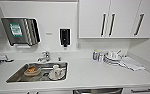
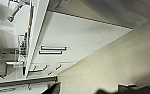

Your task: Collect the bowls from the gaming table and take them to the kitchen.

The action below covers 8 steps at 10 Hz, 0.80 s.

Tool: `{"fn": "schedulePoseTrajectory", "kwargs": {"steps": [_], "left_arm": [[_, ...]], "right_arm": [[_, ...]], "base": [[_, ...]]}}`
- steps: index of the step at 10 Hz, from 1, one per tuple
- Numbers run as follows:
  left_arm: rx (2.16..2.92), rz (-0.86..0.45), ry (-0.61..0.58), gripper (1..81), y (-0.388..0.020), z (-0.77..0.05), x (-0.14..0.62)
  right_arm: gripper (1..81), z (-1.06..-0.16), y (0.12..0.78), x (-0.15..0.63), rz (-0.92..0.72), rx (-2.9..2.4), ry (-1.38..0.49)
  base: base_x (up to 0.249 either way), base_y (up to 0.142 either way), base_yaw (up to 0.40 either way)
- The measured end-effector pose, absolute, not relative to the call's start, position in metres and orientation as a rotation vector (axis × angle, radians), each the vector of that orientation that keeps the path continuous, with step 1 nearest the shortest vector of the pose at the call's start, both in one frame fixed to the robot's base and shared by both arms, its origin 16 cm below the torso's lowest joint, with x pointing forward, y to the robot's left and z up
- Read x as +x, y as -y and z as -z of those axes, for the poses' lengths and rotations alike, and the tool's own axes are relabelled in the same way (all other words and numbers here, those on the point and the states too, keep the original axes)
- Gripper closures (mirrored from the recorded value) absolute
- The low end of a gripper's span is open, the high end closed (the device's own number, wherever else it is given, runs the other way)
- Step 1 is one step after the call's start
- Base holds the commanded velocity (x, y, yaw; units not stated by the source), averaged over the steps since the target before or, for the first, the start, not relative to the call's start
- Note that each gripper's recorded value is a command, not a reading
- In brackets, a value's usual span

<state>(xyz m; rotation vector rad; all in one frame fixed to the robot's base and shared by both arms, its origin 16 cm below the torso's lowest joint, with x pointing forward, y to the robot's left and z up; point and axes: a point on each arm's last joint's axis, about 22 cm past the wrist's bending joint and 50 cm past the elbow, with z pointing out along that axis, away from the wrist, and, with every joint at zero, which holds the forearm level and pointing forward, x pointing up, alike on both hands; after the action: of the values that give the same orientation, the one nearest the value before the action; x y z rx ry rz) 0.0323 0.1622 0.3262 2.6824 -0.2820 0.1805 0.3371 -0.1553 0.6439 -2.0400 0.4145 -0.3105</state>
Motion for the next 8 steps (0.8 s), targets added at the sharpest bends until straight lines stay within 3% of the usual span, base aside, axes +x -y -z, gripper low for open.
{"fn": "schedulePoseTrajectory", "kwargs": {"steps": [3, 8], "left_arm": [[2.692, -0.306, 0.274, 1.0, -0.178, -0.326, 0.055], [2.688, -0.365, 0.281, 1.0, -0.180, -0.326, 0.084]], "right_arm": [[1.0, -0.571, 0.178, 0.286, 0.305, -2.185, -0.350], [1.0, -0.421, 0.289, 0.181, 0.266, -2.587, -0.248]], "base": [[0.000, 0.000, 0.000], [0.000, 0.000, 0.000]]}}
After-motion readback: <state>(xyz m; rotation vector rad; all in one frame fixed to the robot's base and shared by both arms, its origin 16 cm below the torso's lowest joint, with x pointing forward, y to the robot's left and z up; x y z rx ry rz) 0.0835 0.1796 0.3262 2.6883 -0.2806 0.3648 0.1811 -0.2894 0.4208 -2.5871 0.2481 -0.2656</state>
